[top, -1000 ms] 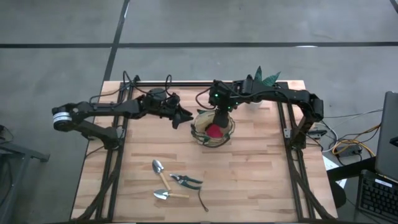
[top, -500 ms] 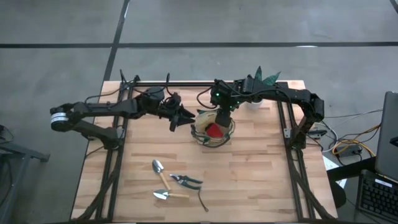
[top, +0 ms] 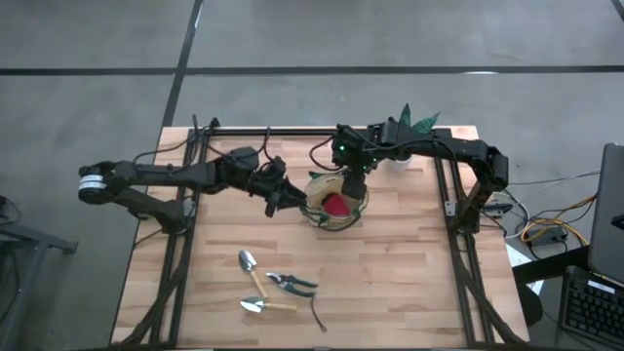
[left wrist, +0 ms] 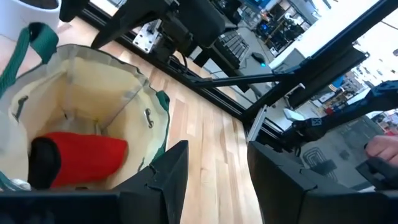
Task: Pick & Place Garden tools in Gardening bag
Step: Adjust the bag
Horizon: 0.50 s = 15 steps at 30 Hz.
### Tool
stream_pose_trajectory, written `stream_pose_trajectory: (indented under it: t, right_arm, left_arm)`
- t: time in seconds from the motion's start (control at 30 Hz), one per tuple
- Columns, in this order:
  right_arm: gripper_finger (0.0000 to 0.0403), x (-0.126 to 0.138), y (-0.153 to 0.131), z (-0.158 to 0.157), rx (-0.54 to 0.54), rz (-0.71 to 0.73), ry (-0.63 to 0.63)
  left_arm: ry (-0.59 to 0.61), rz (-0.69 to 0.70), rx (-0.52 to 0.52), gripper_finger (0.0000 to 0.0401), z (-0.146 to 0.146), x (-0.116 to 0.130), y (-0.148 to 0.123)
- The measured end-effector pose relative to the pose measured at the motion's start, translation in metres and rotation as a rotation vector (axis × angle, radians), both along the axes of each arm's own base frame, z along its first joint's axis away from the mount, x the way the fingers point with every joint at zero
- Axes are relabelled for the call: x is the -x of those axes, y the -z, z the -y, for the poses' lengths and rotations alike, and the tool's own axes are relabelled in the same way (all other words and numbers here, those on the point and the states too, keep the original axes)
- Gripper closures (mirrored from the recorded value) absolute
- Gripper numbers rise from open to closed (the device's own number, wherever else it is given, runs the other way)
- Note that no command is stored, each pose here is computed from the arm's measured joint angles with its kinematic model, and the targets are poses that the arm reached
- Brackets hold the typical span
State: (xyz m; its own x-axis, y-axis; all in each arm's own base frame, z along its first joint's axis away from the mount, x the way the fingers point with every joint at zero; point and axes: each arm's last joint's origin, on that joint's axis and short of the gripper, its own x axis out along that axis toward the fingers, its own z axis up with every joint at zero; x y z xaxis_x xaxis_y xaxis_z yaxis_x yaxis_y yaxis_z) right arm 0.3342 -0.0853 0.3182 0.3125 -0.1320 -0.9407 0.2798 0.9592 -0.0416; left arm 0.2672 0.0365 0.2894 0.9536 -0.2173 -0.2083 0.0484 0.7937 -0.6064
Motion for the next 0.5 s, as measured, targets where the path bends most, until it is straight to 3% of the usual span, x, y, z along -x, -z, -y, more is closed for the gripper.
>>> stream_pose_trajectory:
  t: [0.5]
  right_arm:
    - [0.0282,0.020,-0.020,0.002,0.035,0.019,-0.055]
  left_arm:
    - [-0.012,-0.130,0.007,0.0234,0.021,0.002,0.006]
